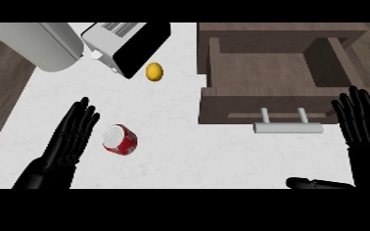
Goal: Pick up the can, place it into the drawer and close the drawer
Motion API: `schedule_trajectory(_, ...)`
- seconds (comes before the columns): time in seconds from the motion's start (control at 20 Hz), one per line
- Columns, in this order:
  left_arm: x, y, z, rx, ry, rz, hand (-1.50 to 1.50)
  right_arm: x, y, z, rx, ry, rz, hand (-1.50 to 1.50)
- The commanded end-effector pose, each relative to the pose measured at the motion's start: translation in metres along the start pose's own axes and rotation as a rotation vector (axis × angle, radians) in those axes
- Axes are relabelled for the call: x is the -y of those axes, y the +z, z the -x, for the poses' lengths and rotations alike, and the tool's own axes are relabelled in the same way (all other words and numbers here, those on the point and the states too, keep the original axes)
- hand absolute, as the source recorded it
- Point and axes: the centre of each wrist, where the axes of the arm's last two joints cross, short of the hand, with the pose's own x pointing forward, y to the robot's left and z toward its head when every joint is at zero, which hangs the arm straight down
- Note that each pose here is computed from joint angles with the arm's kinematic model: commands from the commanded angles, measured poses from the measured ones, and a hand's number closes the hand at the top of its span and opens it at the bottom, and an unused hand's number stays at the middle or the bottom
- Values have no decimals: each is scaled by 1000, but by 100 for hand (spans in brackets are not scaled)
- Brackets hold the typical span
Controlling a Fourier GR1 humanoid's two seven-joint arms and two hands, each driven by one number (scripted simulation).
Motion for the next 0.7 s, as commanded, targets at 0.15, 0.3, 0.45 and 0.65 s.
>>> schedule_trajectory(0.15,2,-3,-2,-40,15,-53,-150,14,7,-4,-1,21,8,-150)
schedule_trajectory(0.3,-3,9,-6,-70,27,-73,-150,9,13,7,-1,4,8,-150)
schedule_trajectory(0.45,-17,-6,14,-58,5,-70,-150,16,8,30,-4,-3,2,-150)
schedule_trajectory(0.65,-8,-20,36,-74,4,-58,-150,7,2,26,-6,4,16,-150)
